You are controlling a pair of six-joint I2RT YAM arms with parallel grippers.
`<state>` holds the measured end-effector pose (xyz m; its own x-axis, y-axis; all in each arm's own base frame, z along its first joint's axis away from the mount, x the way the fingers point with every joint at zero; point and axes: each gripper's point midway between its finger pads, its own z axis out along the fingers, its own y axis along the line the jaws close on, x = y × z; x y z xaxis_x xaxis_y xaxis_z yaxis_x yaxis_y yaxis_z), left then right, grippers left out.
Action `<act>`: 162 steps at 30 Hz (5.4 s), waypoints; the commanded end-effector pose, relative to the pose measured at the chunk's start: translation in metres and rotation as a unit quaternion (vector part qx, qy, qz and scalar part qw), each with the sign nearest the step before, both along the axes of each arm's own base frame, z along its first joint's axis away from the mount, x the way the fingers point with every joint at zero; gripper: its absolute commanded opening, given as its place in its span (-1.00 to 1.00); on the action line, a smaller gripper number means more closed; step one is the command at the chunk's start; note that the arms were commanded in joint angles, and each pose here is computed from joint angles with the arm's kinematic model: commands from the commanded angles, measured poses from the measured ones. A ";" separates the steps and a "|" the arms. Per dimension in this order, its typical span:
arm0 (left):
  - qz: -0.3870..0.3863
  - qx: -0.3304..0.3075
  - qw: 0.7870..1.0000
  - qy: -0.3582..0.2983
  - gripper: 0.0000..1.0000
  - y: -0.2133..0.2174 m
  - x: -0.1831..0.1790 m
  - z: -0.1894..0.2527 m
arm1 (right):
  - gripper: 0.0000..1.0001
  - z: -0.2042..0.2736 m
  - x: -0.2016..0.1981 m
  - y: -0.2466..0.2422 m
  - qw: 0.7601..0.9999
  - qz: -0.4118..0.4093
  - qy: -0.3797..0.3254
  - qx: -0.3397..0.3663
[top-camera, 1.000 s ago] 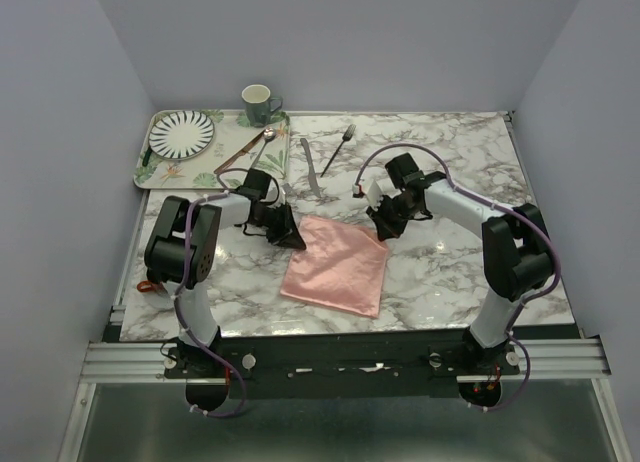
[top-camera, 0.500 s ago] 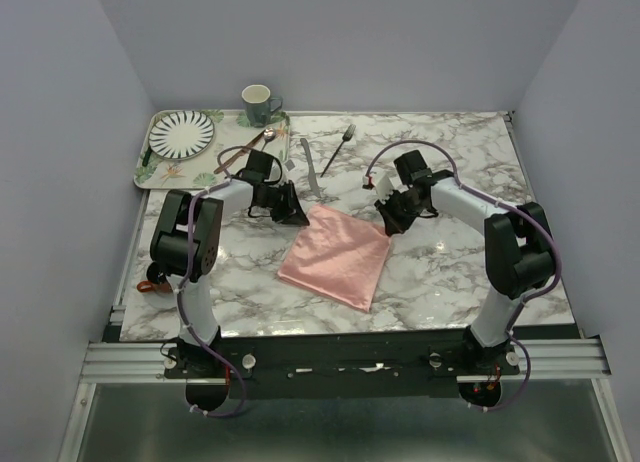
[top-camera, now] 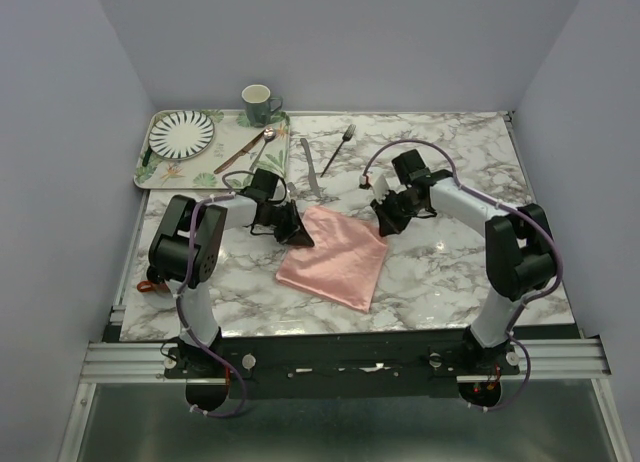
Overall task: Fold the napkin into a case and place the utensils inside
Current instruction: Fold the lower triangle-folded napkin at the center of the board, then smooth out the 2/3-rectangle-folded napkin at the center of the board.
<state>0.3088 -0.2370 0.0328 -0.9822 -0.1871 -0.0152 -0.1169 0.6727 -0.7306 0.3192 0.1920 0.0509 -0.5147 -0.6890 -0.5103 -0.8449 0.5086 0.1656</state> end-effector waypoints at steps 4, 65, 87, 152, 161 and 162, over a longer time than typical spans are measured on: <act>0.021 0.040 0.998 0.050 -1.00 0.008 -0.006 -0.040 | -0.99 0.030 -0.020 0.022 0.994 0.086 -0.046 0.039; 0.071 0.056 0.996 0.020 -0.92 0.066 0.006 -0.039 | -0.99 -0.056 -0.018 0.009 0.982 0.132 -0.039 -0.128; 0.093 -0.025 0.995 -0.039 -0.87 0.039 0.007 0.030 | -0.99 -0.014 0.002 0.030 0.992 0.106 -0.020 -0.067; 0.071 0.069 0.995 0.002 -1.00 0.032 -0.009 -0.034 | -0.99 -0.001 -0.034 0.056 0.993 0.113 0.015 -0.031; 0.077 0.078 0.994 0.012 -1.00 0.035 -0.010 -0.039 | -0.99 -0.030 -0.053 0.048 0.990 0.129 0.033 -0.053; 0.077 0.077 0.994 0.010 -1.00 0.035 -0.009 -0.038 | -0.99 -0.035 -0.050 0.045 0.989 0.128 0.028 -0.062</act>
